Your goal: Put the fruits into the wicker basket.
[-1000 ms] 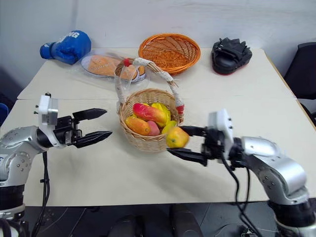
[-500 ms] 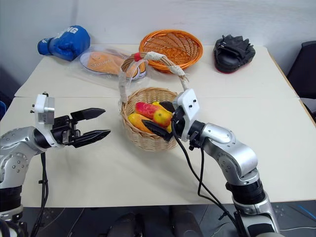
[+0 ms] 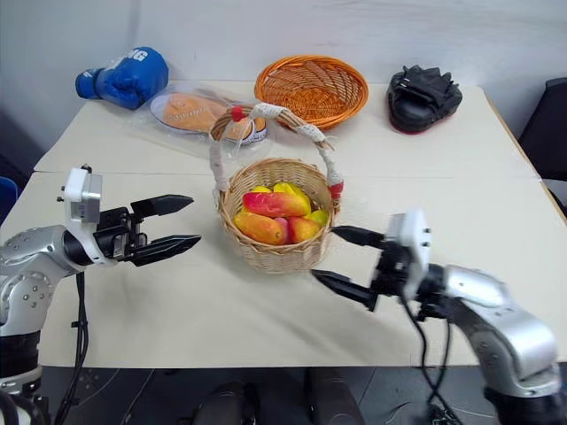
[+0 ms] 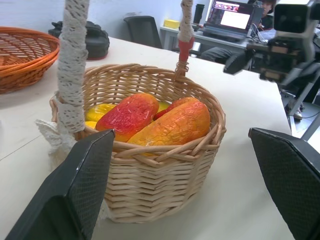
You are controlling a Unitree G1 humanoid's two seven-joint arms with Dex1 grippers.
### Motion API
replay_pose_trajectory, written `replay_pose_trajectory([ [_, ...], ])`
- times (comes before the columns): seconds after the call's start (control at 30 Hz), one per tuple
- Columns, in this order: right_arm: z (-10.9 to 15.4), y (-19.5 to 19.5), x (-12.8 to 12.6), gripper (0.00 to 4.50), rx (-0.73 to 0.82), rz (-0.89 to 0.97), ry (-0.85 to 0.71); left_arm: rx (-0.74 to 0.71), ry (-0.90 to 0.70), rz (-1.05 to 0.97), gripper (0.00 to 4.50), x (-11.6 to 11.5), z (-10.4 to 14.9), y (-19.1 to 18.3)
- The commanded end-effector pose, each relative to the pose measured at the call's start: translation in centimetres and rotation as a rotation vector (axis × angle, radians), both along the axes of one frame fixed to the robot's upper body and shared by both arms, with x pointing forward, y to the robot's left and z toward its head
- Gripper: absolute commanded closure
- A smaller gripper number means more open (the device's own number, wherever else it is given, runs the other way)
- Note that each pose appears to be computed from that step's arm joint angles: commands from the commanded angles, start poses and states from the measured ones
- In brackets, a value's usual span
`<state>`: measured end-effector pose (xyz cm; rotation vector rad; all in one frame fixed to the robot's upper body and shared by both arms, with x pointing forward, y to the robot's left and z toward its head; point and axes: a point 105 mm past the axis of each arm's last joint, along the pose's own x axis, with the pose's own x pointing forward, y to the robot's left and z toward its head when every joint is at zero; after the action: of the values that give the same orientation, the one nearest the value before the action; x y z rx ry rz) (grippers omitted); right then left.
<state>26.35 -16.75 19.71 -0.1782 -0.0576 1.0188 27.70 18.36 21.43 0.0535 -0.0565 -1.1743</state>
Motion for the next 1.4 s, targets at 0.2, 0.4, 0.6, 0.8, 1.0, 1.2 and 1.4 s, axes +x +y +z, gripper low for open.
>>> replay_pose_trajectory([
  [0.2, 3.3, 0.1, 6.2, 0.03, 0.03, 0.045, -0.192, 0.004, -0.06, -0.011, 0.0, 0.0, 1.1, -0.1],
  [0.4, 3.2, 4.6, 7.5, 0.03, 0.005, 0.241, -0.11, -0.011, -0.071, -0.003, 0.0, -0.1, 1.2, -0.3],
  [0.6, 3.7, 6.0, 7.2, 1.59, 0.01, 0.319, -0.123, -0.019, -0.058, -0.002, 0.0, -0.3, 1.1, -0.4],
  [0.8, 3.6, 4.7, 6.6, 3.75, 0.02, 0.276, -0.11, -0.021, -0.047, -0.012, 0.0, -0.2, 1.1, -0.5],
  [1.0, 4.5, 2.2, 3.9, 4.34, 0.085, 0.157, -0.134, -0.029, -0.036, -0.07, 0.0, 0.0, 1.2, -1.5],
  [1.2, 8.7, -2.6, 0.7, 4.34, 0.263, -0.149, -0.252, -0.034, -0.059, -0.134, 0.0, 0.4, 1.9, -2.5],
  [1.4, 7.7, -12.9, -0.5, 4.34, 0.114, -0.642, -0.371, -0.029, -0.072, -0.218, 0.0, 0.7, 2.0, -4.0],
])
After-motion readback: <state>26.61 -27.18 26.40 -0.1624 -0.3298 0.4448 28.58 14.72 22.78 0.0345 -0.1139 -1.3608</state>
